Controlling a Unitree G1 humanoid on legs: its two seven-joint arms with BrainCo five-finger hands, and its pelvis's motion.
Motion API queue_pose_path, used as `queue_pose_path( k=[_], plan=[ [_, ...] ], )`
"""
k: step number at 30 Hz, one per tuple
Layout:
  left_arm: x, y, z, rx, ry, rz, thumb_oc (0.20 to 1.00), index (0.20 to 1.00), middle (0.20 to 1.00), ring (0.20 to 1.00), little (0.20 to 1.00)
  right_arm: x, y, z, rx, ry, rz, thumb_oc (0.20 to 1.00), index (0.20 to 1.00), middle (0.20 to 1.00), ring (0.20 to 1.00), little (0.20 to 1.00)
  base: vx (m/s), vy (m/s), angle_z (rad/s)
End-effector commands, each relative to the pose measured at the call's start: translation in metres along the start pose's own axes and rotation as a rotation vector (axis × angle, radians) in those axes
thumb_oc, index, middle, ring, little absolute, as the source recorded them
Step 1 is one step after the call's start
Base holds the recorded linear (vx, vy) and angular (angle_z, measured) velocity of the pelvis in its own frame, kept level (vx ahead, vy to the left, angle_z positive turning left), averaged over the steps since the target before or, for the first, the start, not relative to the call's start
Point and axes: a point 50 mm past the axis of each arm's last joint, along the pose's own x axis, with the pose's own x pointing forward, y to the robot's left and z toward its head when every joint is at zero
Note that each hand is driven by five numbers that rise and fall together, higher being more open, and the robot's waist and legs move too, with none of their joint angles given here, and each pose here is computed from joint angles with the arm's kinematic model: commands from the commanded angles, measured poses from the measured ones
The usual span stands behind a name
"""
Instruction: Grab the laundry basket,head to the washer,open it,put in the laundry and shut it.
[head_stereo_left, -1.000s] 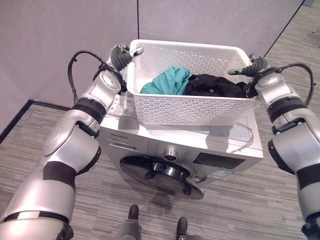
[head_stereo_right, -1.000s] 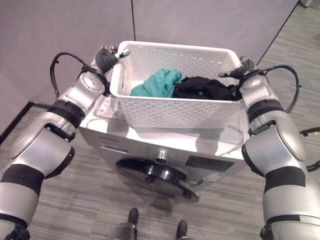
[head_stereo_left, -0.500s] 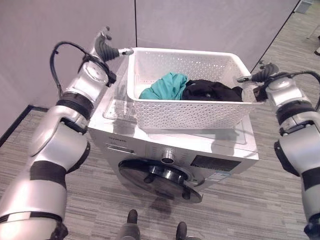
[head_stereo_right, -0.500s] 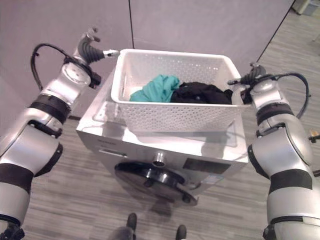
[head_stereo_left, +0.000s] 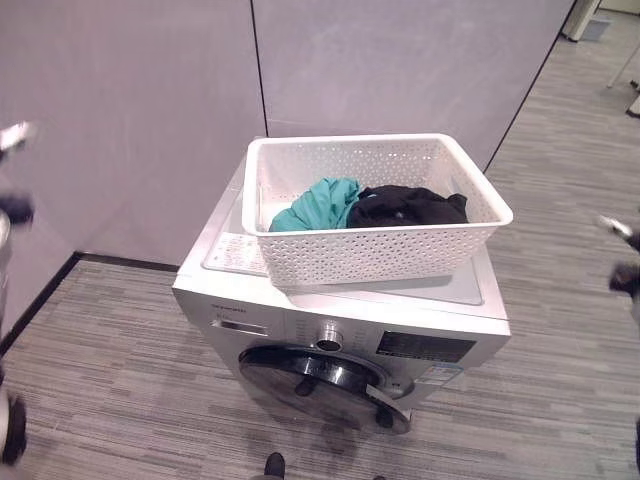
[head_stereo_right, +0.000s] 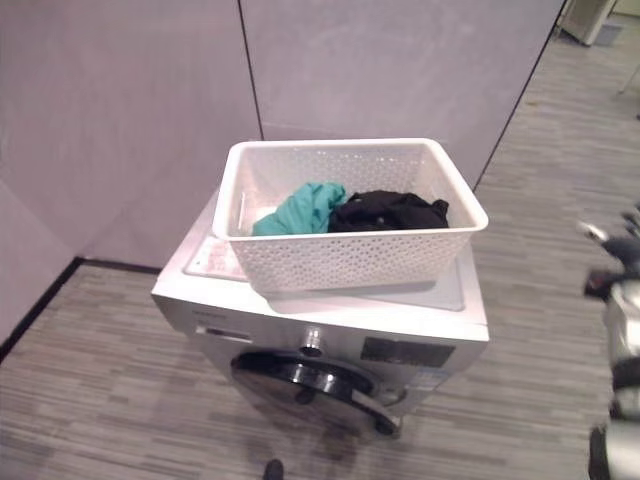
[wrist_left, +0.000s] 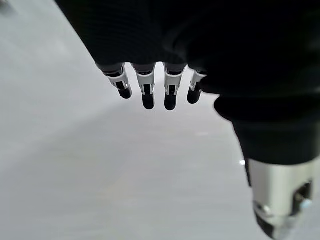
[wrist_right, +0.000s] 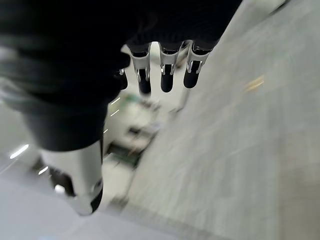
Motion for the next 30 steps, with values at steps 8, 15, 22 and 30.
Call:
queue_pose_path(
  k=[8,15,22,30],
  plan=[
    [-0.120,-0.001,-0.152,-0.085,0.463,0.017,1.000,1.000,1.000,1.000,1.000,-0.069,-0.007,-0.103,0.063,0.155,-0.027,1.000,1.000,1.000,1.000,1.000,0.01,-0.014,-0.03],
    [-0.276,-0.090,-0.238,-0.230,1.090,-0.317,1.000,1.000,1.000,1.000,1.000,-0.160,0.066,-0.211,0.134,0.610,0.319,1.000,1.000,1.000,1.000,1.000,-0.07,-0.061,0.01],
    [-0.328,-0.146,-0.233,-0.132,1.237,-0.578,1.000,1.000,1.000,1.000,1.000,-0.231,0.125,-0.257,-0.019,0.927,0.589,1.000,1.000,1.000,1.000,1.000,-0.08,-0.116,0.09],
    [-0.303,-0.223,-0.180,-0.132,0.980,-0.813,1.000,1.000,1.000,1.000,1.000,-0.219,0.191,-0.226,-0.425,0.664,0.910,1.000,1.000,1.000,1.000,1.000,-0.31,-0.118,0.35]
  ],
)
